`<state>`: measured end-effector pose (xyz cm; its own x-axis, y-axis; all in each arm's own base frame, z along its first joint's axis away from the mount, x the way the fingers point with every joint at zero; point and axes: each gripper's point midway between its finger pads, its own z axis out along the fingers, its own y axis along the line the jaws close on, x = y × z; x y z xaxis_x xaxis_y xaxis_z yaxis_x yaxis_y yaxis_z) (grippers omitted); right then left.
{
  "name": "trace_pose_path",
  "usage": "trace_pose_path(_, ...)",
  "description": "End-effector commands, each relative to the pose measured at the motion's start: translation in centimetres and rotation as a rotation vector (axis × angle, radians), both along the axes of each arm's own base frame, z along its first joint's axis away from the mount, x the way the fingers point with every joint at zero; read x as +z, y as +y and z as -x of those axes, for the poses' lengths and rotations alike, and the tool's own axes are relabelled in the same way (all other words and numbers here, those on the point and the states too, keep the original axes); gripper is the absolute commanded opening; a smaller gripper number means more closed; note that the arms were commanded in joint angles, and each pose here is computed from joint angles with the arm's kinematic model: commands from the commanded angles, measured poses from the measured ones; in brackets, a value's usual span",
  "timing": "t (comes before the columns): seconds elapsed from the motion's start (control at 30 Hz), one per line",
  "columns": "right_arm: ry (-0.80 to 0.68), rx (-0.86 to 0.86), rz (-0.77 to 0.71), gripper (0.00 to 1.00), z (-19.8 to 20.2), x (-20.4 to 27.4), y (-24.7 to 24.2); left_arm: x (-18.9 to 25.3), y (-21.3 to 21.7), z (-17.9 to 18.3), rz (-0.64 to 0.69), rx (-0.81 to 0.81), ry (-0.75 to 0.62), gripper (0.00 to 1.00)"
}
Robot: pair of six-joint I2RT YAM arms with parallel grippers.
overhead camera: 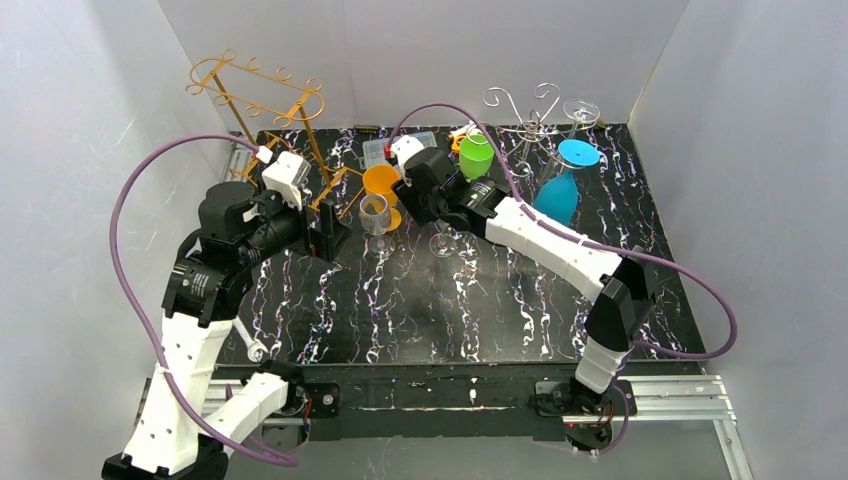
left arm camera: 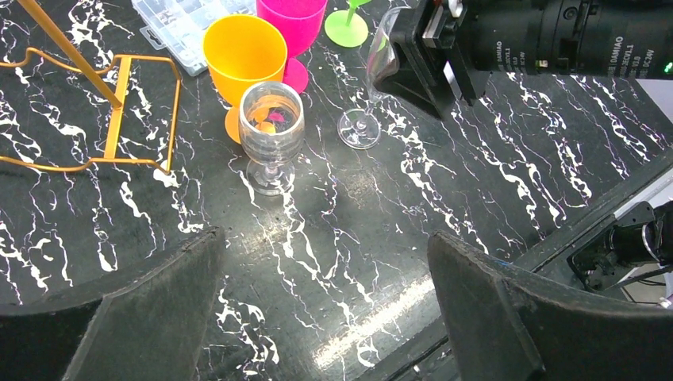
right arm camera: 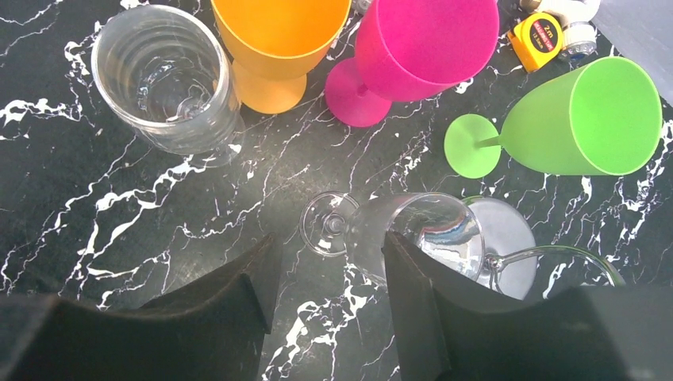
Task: Place the wine glass upside down on the wine glass rack
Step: Pick up the wine glass at the center of the board.
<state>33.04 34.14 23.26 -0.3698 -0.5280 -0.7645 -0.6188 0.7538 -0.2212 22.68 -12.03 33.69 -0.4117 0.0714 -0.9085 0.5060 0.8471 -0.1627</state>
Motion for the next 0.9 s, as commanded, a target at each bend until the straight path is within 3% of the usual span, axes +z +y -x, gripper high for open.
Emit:
trace_pose_path(0.0, 0.036, 0.005, 0.004, 0.57, 0.3, -1.1, -0.4, 0.3, -0.2, 0.5, 0.019, -0.017, -0.013, 0.98)
trace_pose_path(0.87, -0.029, -0.01, -0.026, 0.54, 0.1, 3.5, -1.7, 0.3, -0.5, 0.0, 0.035, -0.012, -0.016, 0.98)
